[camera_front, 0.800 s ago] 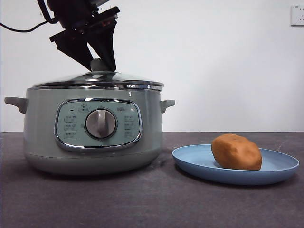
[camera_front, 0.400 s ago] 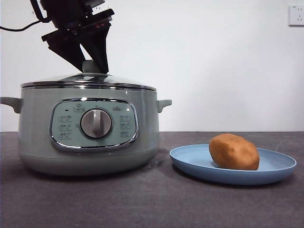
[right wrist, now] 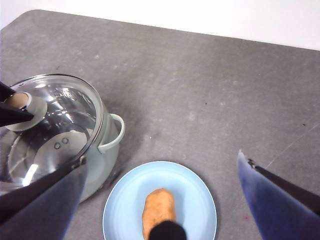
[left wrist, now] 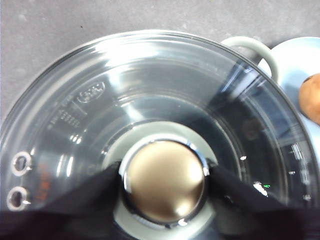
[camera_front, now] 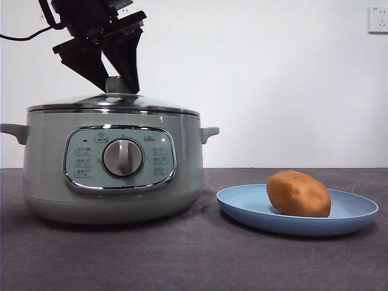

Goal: Take the potato out from the steamer,put the potato on the plate,close the lid

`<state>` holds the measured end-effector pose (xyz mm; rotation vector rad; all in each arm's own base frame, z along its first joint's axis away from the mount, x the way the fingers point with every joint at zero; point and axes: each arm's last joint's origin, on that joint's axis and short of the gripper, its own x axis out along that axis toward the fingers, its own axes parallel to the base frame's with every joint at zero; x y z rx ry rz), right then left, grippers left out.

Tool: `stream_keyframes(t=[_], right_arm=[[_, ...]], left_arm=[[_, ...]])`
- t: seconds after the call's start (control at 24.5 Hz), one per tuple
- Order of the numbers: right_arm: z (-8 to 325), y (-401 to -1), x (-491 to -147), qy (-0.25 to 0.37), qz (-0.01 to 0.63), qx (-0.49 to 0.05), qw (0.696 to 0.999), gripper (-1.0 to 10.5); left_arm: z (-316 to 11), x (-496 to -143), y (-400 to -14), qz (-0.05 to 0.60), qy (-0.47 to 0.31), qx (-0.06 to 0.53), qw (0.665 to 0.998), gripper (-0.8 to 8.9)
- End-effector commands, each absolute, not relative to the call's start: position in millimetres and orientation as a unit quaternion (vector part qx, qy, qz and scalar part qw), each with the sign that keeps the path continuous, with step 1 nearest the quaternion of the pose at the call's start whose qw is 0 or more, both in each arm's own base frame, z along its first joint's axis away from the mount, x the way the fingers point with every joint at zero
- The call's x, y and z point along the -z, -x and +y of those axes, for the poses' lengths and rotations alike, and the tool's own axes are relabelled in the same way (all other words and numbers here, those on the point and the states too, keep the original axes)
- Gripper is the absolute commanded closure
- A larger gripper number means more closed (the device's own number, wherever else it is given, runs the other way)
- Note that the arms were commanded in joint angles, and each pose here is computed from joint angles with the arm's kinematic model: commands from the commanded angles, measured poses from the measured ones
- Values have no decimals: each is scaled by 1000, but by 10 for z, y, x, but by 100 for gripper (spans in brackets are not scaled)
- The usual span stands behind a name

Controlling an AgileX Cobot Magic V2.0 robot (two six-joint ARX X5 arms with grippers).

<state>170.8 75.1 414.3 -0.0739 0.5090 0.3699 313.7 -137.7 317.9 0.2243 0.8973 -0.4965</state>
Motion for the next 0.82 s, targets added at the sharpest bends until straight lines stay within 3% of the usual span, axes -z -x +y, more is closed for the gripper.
stream_keyframes(t=[0.04, 0.49, 0.65, 0.82], right_arm=[[751, -1715, -4158, 30, 245, -180, 952, 446], [760, -1722, -4177, 26, 235, -187, 954, 447], [786, -1714, -4188, 14, 233, -231, 945, 446], [810, -1700, -4196, 4, 234, -276, 932, 446]], left_arm=[[-1354, -3248, -3170, 418, -99, 228, 874, 365], [-1291, -4100, -3017, 370, -98, 234, 894, 365], [-1205, -4515, -2797, 360, -103, 247, 894, 377], [-1121, -4825, -2506, 363, -93, 307, 875, 377]])
